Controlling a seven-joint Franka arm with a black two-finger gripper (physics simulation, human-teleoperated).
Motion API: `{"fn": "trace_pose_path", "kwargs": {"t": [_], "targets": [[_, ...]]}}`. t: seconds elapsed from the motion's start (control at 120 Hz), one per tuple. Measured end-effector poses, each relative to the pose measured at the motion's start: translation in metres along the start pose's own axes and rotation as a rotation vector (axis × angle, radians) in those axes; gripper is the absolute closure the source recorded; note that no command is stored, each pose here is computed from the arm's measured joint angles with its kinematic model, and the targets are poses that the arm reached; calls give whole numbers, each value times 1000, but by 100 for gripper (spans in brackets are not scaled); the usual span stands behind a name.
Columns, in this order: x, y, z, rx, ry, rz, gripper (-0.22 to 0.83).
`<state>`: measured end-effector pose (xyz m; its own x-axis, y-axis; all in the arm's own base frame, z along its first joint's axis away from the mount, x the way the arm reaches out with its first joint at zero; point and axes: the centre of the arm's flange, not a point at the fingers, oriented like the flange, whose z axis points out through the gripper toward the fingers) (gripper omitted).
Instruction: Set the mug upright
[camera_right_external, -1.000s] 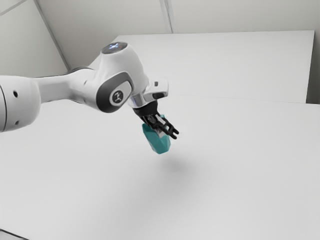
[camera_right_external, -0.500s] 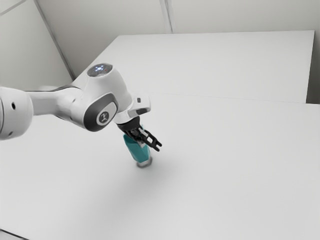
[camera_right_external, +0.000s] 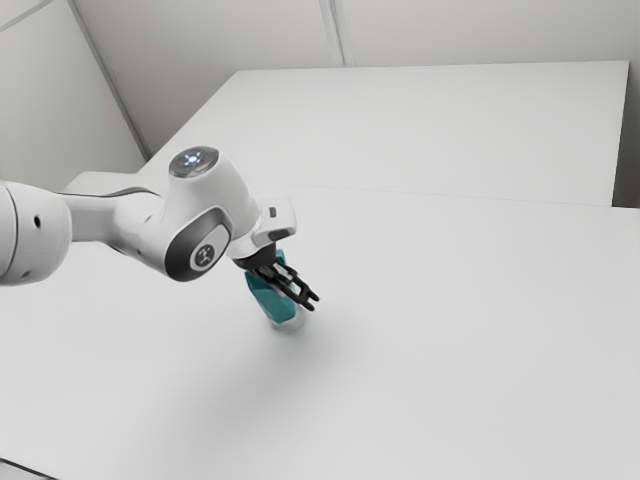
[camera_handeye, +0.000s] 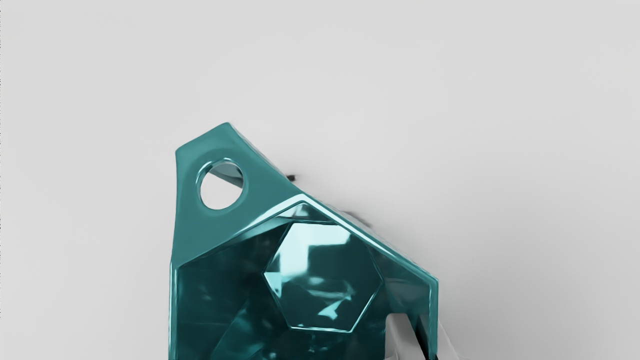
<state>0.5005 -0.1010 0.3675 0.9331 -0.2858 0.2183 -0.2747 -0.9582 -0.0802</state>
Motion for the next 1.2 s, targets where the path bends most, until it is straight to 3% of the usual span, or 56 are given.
{"fn": "trace_pose_path", "kwargs": {"t": [0.2, 0.417, 0.608, 0.958, 1.2], "targets": [[-2, 2, 10, -2, -12, 5, 78], [-3, 1, -2, 5, -1, 6, 33], [6, -5, -51, 37, 13, 5, 14], [34, -34, -129, -61, -164, -142, 3], [55, -39, -195, -80, -186, -153, 1]]}}
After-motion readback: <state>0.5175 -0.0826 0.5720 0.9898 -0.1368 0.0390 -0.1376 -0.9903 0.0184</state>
